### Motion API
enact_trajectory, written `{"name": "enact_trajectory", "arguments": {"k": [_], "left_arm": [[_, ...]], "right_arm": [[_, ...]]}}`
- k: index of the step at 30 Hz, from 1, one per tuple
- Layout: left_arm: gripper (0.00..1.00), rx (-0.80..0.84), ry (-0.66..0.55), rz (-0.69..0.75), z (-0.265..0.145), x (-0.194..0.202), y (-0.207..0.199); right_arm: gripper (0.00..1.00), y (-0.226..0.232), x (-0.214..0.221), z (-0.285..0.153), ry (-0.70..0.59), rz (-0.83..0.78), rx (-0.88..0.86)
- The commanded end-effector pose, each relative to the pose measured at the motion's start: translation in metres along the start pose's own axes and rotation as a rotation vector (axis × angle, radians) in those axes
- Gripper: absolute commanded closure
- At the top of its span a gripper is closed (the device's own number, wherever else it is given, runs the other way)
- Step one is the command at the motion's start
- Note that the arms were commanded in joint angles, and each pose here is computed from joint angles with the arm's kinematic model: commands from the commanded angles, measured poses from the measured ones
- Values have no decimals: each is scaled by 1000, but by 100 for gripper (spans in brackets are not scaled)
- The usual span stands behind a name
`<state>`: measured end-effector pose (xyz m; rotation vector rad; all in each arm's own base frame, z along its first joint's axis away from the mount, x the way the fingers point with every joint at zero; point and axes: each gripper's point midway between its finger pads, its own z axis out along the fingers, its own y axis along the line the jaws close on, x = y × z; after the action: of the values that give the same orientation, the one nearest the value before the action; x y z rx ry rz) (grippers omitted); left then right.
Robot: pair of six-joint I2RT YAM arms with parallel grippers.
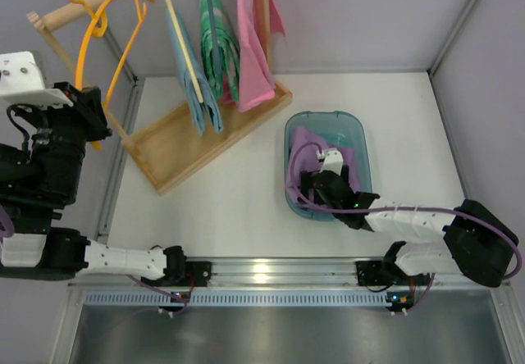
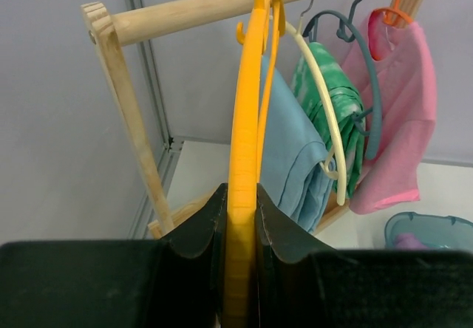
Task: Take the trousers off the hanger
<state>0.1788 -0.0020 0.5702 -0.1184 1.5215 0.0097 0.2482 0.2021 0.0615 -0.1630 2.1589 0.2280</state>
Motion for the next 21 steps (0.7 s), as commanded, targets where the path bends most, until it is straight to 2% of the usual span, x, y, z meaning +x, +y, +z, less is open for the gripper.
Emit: {"name": "enact_trajectory", "arguments": {"k": [1,9,15,21], "left_arm": [[100,-245,140,85,-11,31,25],[100,-266,118,-8,-11,52,29],[100,-225,95,7,-4,56,-7],[100,-222,54,41,14,63,-69]], "right_arm": [[2,18,-18,4,-25,46,-55],[3,32,-13,13,9,39,-97],[3,35,-13,12,-4,56,-117],[3,33,-13,11,-10,54,-117]]}}
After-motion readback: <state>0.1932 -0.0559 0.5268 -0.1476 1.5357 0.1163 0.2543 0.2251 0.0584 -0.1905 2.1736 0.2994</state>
